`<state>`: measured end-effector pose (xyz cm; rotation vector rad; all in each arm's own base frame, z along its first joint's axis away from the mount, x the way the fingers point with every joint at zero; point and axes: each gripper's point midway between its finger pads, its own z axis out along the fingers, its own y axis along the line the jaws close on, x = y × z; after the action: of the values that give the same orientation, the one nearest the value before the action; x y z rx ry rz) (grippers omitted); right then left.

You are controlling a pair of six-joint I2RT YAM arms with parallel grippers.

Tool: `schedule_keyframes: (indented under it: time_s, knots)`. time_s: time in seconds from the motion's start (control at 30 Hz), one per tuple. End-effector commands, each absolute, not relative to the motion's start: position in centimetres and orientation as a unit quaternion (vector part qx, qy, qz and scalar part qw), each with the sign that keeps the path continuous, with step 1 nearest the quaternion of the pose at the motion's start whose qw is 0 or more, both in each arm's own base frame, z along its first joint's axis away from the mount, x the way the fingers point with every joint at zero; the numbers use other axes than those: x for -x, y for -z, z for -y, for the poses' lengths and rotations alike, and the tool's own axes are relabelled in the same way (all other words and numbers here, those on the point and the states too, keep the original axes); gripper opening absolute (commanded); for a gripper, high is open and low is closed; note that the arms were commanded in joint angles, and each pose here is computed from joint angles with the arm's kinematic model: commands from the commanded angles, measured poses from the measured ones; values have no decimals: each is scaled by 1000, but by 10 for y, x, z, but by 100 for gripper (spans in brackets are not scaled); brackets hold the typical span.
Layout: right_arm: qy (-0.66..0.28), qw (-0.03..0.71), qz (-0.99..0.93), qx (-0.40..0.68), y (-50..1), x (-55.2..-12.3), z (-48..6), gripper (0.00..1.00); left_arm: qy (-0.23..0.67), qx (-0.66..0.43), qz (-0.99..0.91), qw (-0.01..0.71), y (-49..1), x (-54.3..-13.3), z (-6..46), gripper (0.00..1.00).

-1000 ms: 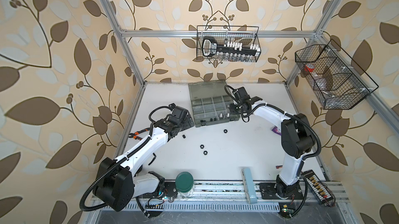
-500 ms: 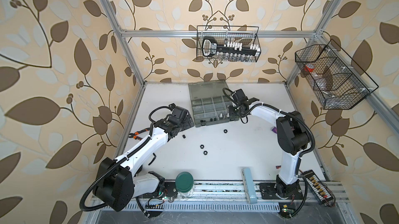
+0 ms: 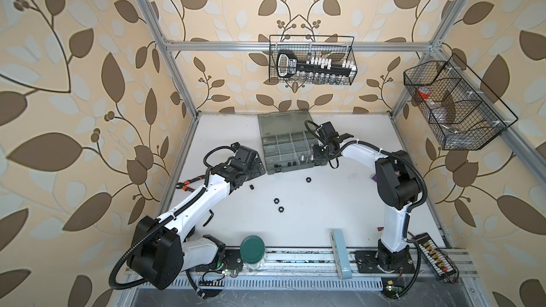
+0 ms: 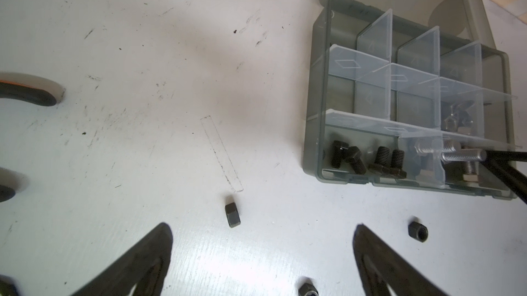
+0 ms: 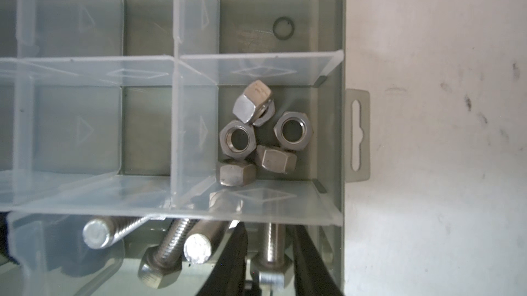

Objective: Sort the screws and nuts into containers
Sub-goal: Place the screw into the container, then pick up the nut from the middle-left of the table.

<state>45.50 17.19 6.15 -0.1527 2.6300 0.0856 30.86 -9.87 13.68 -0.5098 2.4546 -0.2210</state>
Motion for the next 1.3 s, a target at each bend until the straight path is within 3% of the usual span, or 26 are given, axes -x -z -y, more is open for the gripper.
schedule_keyframes:
  time_s: [0.0,0.17,0.27,0.33,0.4,0.43,0.47,0.6,1.07,1.27]
  knots:
    - [-34,281,-958,54,-93,-461,-171,33,73,197,-934,287,-127,-299,92,99]
    - [-36,295,-953,52,-111,-456,-169,34,80,192,-942,265,-116,-291,96,99]
    - [-37,307,-950,48,-123,-453,-166,41,77,189,-948,243,-105,-285,97,99]
    - [-38,313,-948,46,-128,-450,-163,51,71,187,-953,226,-97,-281,97,99]
    - [-41,320,-945,45,-133,-446,-162,69,66,185,-958,210,-88,-279,98,99]
    - [-44,322,-944,46,-134,-445,-162,80,66,184,-959,204,-84,-278,99,99]
    - [-46,326,-943,45,-135,-443,-161,98,64,183,-961,197,-80,-278,100,99]
    - [-50,329,-942,43,-137,-436,-159,100,59,184,-965,176,-66,-277,101,94]
    - [-57,329,-942,40,-138,-423,-156,100,40,191,-972,133,-30,-286,106,58]
    - [-64,328,-942,43,-137,-422,-159,100,28,197,-971,132,-24,-292,104,55]
